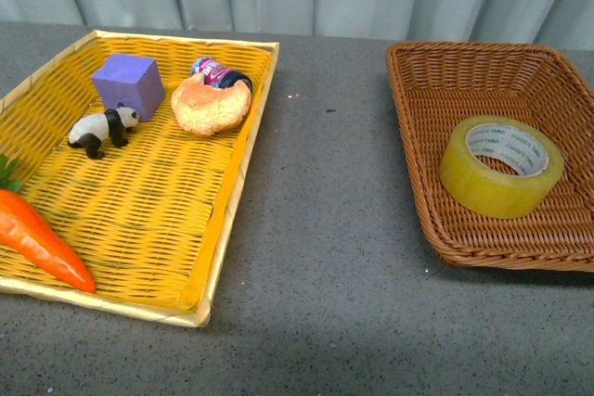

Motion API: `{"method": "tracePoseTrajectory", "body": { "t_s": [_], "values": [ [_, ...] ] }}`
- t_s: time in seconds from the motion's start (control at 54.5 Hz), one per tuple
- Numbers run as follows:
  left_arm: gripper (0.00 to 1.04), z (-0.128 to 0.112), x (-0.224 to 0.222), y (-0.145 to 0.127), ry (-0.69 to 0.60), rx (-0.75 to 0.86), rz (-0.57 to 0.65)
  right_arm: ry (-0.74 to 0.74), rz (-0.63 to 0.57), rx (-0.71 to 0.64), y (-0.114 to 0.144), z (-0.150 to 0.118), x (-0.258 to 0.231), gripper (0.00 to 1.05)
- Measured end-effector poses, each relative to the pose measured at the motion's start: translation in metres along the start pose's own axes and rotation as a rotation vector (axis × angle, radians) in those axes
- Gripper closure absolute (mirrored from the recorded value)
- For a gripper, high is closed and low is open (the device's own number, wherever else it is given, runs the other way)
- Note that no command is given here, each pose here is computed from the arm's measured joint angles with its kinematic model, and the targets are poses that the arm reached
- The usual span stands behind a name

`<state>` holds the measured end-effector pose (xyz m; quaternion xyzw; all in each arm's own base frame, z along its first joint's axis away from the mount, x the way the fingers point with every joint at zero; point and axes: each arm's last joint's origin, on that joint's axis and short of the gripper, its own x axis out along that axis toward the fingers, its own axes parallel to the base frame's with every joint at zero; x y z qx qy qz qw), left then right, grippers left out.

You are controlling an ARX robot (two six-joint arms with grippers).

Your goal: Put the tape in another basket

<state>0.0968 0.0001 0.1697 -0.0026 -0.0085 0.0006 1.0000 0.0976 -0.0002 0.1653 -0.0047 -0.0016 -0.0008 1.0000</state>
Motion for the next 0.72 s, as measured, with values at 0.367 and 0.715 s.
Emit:
{"method": "tracePoseTrajectory", "body": {
  "t_s": [0.367,0.715],
  "values": [
    [0.07,0.0000,0.0000,0.0000,0.000,0.000,0.000,0.000,0.000,-0.001,0.0000,0.0000,0.0000,0.09],
    [0.07,0.0000,0.0000,0.0000,0.000,0.000,0.000,0.000,0.000,0.000,0.0000,0.0000,0.0000,0.09]
  ]
}}
